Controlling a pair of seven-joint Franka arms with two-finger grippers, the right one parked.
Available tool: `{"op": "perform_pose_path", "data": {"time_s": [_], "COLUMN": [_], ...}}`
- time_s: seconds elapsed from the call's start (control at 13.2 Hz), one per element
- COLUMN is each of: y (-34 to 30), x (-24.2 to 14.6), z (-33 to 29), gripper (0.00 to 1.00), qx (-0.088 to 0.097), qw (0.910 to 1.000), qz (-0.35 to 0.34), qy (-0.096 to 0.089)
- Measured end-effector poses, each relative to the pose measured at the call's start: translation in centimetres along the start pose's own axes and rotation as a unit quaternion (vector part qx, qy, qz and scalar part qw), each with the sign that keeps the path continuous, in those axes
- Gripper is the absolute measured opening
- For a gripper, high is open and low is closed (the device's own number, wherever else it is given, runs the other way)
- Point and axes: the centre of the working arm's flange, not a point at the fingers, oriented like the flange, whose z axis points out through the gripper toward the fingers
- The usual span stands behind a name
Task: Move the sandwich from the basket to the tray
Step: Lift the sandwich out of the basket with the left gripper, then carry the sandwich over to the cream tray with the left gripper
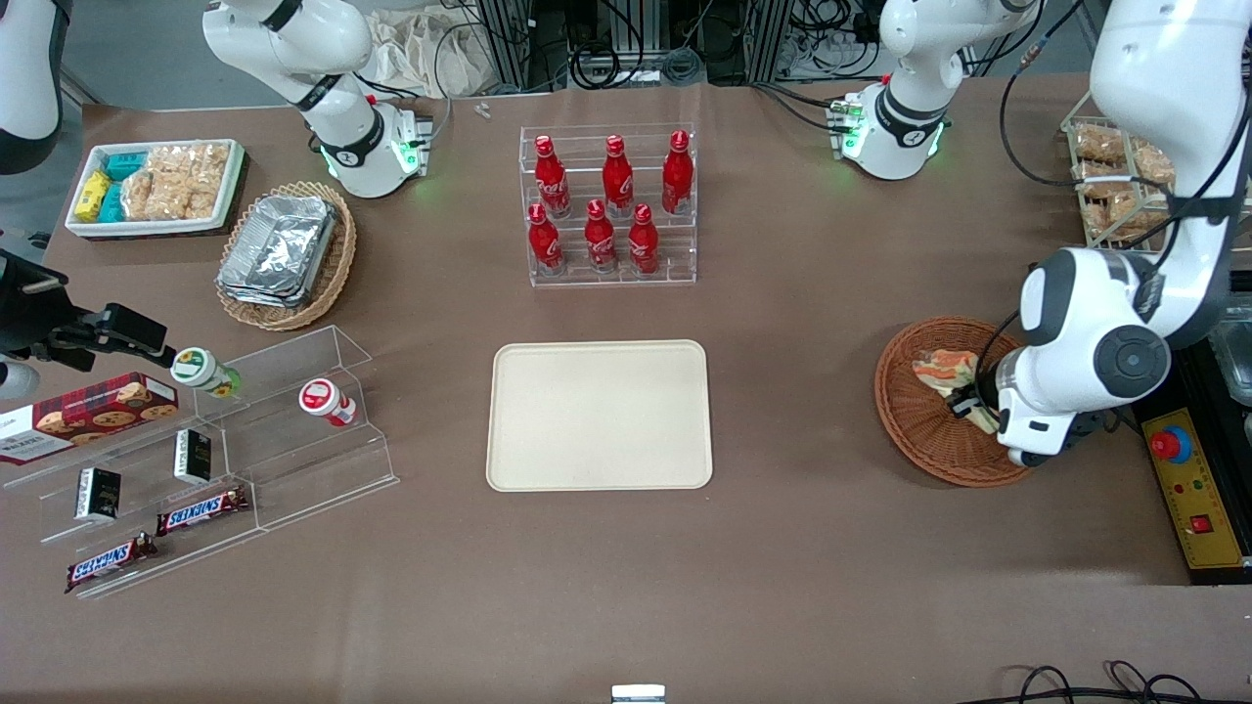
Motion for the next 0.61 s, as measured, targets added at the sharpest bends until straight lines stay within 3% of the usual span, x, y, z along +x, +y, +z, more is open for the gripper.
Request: {"op": "perform_pose_path", "data": {"time_s": [0.23, 0.46, 0.61], "y": [1.4, 3.9, 7.2], "x": [-1.3, -3.8, -6.8], "z": [-8.4, -14.3, -15.2], "gripper": [0.31, 0.19, 0.19], "qx": [0.008, -0.004, -0.011], "qw": [0.9999, 0.9991, 0.9957], "qz": [0.012, 0.043, 0.091], "qy": [-0.003, 0.003, 0.005]}}
